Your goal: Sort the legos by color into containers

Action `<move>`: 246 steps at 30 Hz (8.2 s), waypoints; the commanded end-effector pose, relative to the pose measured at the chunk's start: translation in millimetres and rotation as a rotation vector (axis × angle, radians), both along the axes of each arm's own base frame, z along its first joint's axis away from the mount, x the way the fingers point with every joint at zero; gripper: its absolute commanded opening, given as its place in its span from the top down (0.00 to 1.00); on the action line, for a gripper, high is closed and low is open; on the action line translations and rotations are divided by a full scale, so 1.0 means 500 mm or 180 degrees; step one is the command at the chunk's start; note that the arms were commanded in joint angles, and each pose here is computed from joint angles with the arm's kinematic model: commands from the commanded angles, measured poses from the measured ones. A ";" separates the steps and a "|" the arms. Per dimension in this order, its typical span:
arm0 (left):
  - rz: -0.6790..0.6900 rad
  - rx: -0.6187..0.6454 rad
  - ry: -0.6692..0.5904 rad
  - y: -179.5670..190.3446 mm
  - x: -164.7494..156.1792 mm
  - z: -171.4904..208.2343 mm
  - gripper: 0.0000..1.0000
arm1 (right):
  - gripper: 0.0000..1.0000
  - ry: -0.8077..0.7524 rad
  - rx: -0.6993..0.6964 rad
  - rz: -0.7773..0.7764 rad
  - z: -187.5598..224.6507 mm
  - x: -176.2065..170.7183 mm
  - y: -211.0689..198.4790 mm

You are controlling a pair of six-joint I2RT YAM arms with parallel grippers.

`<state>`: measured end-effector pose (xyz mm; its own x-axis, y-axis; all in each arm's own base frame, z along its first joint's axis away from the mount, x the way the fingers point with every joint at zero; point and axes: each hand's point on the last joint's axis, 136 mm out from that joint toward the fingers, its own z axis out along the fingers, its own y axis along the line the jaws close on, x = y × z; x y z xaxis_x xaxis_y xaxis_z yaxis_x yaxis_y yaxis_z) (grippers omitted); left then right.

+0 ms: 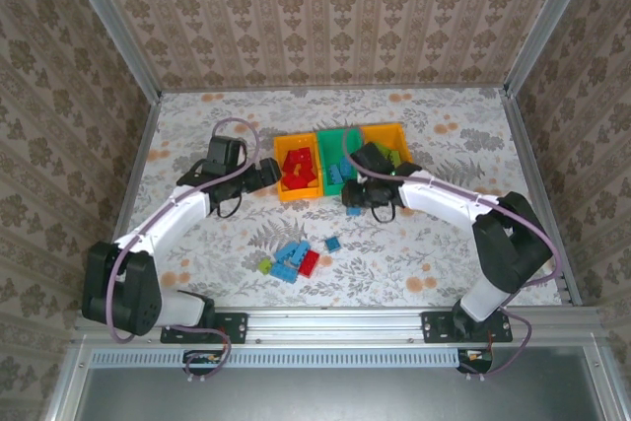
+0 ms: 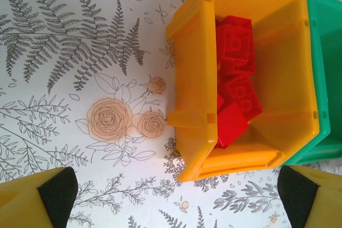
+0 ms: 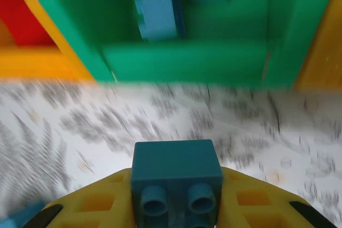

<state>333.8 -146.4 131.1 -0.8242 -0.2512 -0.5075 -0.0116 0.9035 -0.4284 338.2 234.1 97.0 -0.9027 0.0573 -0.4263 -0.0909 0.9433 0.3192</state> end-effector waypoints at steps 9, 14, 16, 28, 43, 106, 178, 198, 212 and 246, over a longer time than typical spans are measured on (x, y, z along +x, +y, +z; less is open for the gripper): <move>-0.1130 0.0368 -0.0249 -0.090 -0.080 0.000 0.00 | 0.74 -0.0204 0.0066 -0.0462 0.048 0.181 0.019; -0.1638 0.0598 -0.0389 -0.138 -0.116 -0.003 0.00 | 0.71 -0.0212 -0.0071 -0.0565 0.038 0.220 0.011; -0.1827 0.0586 -0.0422 -0.157 -0.132 -0.007 0.00 | 0.69 -0.0182 -0.0130 -0.0595 0.030 0.230 0.007; -0.2924 0.0733 -0.0553 -0.257 -0.218 -0.032 0.04 | 0.53 -0.0111 -0.0164 -0.0591 0.010 0.241 0.009; -0.3956 0.1252 -0.0355 -0.347 -0.310 -0.113 0.10 | 0.17 -0.0477 0.0412 -0.0512 0.125 0.197 0.018; -0.3179 0.1289 -0.0797 -0.431 -0.073 0.027 0.68 | 0.04 -0.0298 0.0173 -0.1648 0.038 -0.073 -0.335; -0.0881 0.0023 -0.0843 -0.135 0.035 0.086 0.00 | 0.00 -0.0282 -0.0895 0.3237 -0.107 -0.334 0.231; -0.0775 0.0108 -0.0841 -0.099 0.014 0.076 0.00 | 0.07 -0.0188 -0.1239 0.3279 -0.170 -0.309 0.237; -0.0669 0.0116 -0.0799 -0.075 0.015 0.067 0.00 | 0.38 -0.0488 -0.1142 0.3106 -0.083 -0.276 0.205; -0.0041 0.0383 -0.0018 0.057 -0.131 -0.072 0.00 | 0.24 -0.0053 0.0156 0.0461 0.017 0.174 0.230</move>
